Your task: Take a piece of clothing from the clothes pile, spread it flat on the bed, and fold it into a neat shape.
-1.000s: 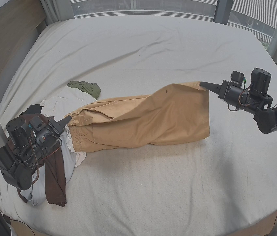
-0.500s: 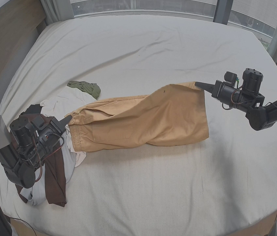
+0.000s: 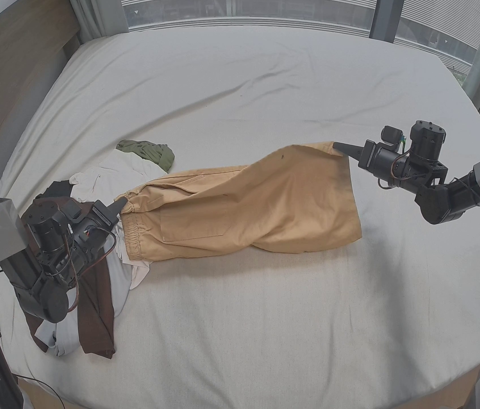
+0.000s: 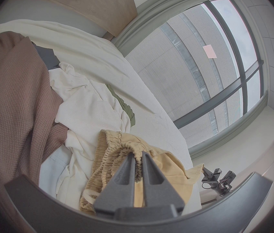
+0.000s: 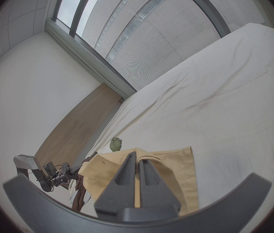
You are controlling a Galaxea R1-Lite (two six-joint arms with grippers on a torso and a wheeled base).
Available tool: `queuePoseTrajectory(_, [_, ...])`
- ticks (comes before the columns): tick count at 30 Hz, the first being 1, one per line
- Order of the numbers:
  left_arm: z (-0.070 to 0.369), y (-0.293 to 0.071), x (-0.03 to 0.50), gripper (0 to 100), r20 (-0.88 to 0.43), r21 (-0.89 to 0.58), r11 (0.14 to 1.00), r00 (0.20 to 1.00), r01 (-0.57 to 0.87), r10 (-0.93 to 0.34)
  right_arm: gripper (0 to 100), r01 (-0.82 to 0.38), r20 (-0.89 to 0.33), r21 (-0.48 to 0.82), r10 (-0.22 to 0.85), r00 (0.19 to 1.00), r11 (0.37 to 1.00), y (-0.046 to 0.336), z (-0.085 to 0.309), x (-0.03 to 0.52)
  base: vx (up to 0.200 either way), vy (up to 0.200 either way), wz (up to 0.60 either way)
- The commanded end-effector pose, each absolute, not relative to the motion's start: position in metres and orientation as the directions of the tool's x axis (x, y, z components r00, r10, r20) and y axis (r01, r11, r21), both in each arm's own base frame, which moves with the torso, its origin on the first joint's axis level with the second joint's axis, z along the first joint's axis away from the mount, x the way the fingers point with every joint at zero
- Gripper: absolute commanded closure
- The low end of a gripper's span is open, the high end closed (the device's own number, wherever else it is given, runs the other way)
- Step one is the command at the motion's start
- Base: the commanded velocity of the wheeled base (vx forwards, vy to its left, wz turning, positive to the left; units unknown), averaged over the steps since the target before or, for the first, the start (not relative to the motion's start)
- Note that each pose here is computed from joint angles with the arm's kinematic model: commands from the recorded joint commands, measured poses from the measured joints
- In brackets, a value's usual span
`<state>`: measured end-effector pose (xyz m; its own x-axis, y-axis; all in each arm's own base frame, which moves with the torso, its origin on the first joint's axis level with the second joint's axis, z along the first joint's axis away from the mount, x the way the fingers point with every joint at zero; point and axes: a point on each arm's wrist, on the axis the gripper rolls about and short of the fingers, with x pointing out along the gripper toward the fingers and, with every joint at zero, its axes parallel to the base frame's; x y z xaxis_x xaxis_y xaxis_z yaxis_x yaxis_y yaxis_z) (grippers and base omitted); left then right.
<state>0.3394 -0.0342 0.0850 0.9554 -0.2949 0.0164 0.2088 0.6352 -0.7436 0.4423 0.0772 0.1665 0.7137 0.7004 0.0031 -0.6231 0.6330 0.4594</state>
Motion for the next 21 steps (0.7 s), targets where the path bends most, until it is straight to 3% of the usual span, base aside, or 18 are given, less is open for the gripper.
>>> queuePoseTrajectory(1, [0.084, -0.034, 0.341, 100, 0.016, -0.744, 0.636, 0.956, 0.208, -0.293, 100, -0.616, -0.007, 0.467, 0.699, 0.715, 0.634, 0.079, 0.162, 0.449, 0.000, 0.000, 0.00])
queuePoseTrajectory(21, [0.086, -0.033, 0.343, 100, 0.027, -0.742, 0.635, 0.957, 0.214, -0.290, 100, -0.610, 0.023, 0.447, 0.674, 0.739, 0.654, 0.085, 0.167, 0.466, 0.000, 0.000, 0.00])
